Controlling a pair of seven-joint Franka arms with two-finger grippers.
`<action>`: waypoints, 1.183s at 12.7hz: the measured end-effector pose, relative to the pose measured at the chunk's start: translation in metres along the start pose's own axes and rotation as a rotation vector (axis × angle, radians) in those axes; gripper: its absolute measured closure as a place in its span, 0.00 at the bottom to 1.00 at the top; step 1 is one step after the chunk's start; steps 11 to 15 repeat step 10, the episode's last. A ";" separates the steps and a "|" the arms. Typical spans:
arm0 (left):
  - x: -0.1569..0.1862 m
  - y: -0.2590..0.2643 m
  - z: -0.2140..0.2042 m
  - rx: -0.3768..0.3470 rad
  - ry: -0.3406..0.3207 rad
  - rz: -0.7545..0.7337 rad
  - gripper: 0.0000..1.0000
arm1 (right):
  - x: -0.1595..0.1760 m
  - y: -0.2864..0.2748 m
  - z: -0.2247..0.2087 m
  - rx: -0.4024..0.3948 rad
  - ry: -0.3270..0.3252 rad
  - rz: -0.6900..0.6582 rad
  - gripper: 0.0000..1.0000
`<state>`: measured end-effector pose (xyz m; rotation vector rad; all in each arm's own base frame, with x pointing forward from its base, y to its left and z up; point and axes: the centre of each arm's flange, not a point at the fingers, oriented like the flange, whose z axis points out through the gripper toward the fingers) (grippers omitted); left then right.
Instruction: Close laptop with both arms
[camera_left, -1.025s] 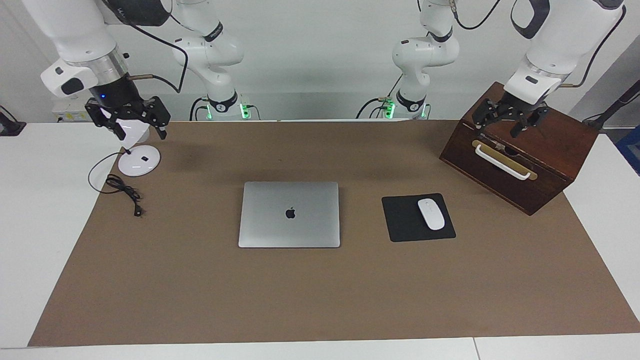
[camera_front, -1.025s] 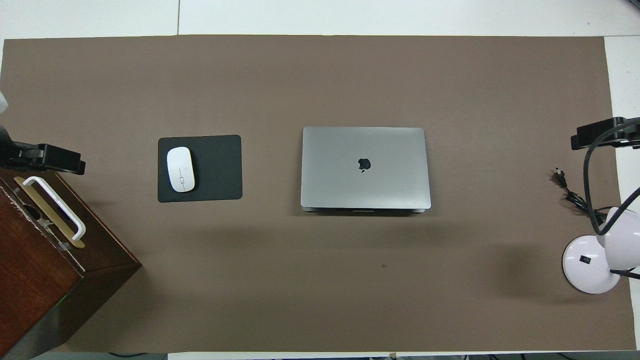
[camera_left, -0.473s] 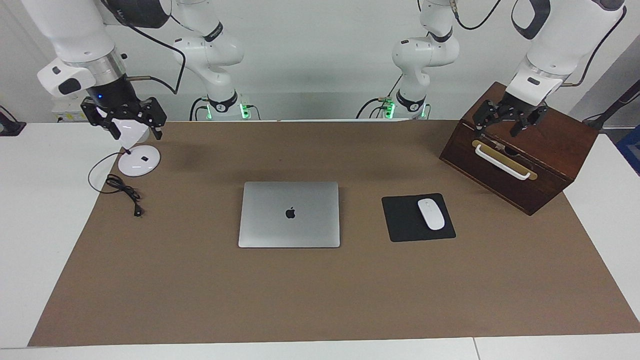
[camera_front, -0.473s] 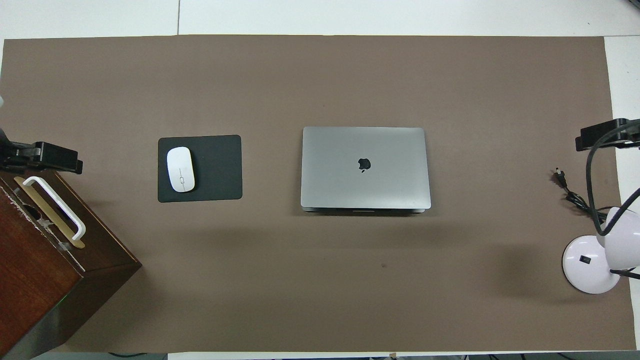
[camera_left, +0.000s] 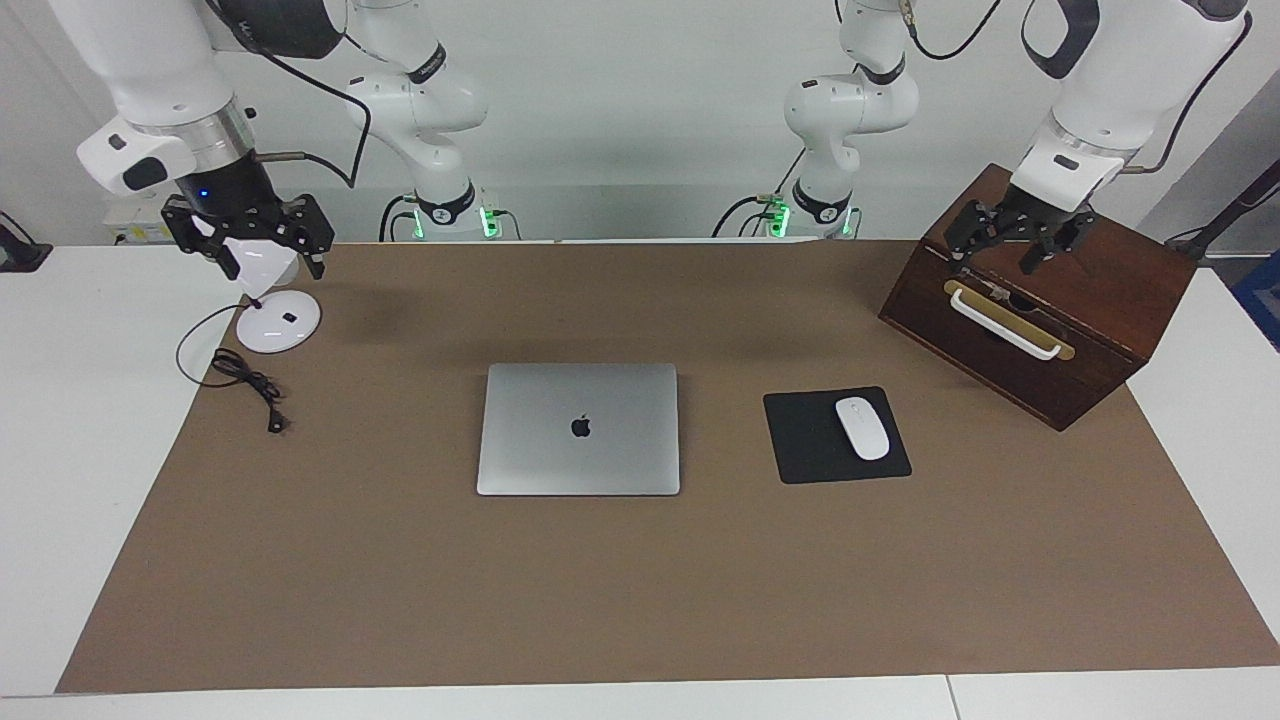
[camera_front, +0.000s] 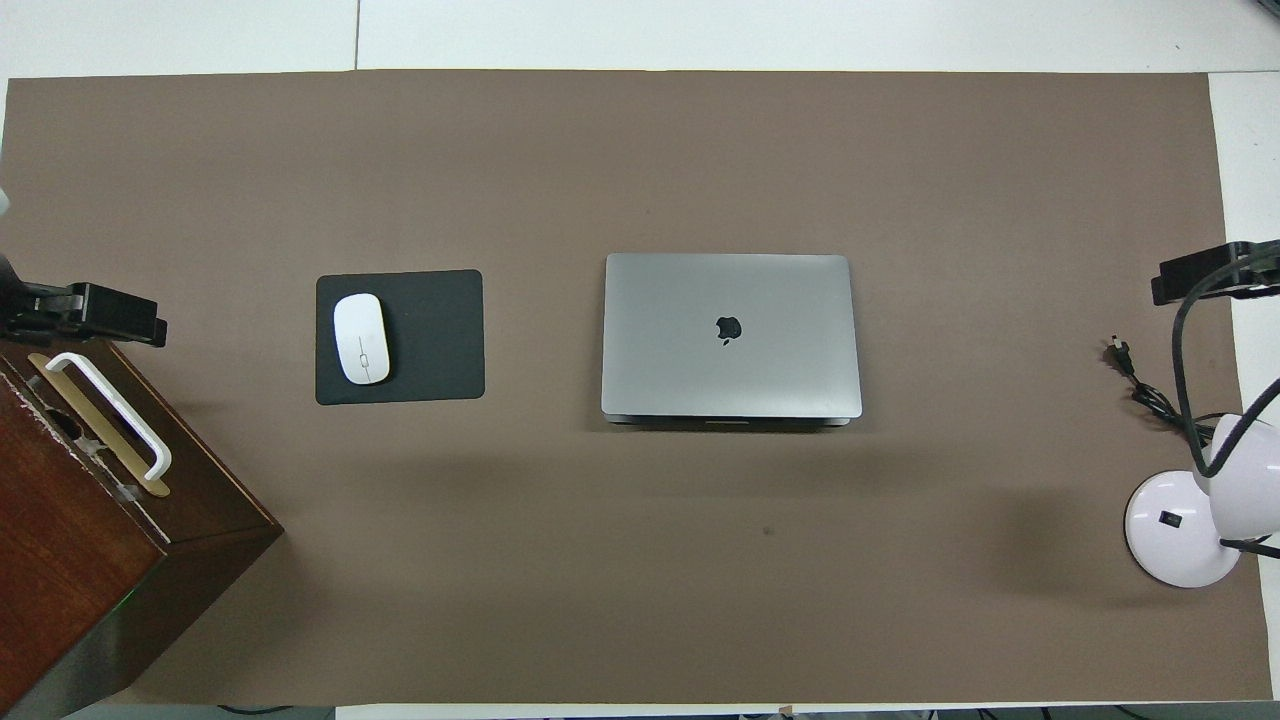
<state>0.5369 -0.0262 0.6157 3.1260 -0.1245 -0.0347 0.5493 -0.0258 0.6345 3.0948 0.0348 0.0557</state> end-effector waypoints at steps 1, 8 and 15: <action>0.000 0.000 0.000 0.000 0.000 0.000 0.00 | 0.000 0.000 0.000 0.000 -0.001 0.000 0.00; 0.000 0.000 0.000 0.000 -0.001 -0.001 0.00 | -0.001 0.002 0.003 0.000 -0.008 0.003 0.00; 0.000 0.000 0.000 0.000 -0.001 -0.001 0.00 | -0.001 0.002 0.003 0.001 -0.010 0.003 0.00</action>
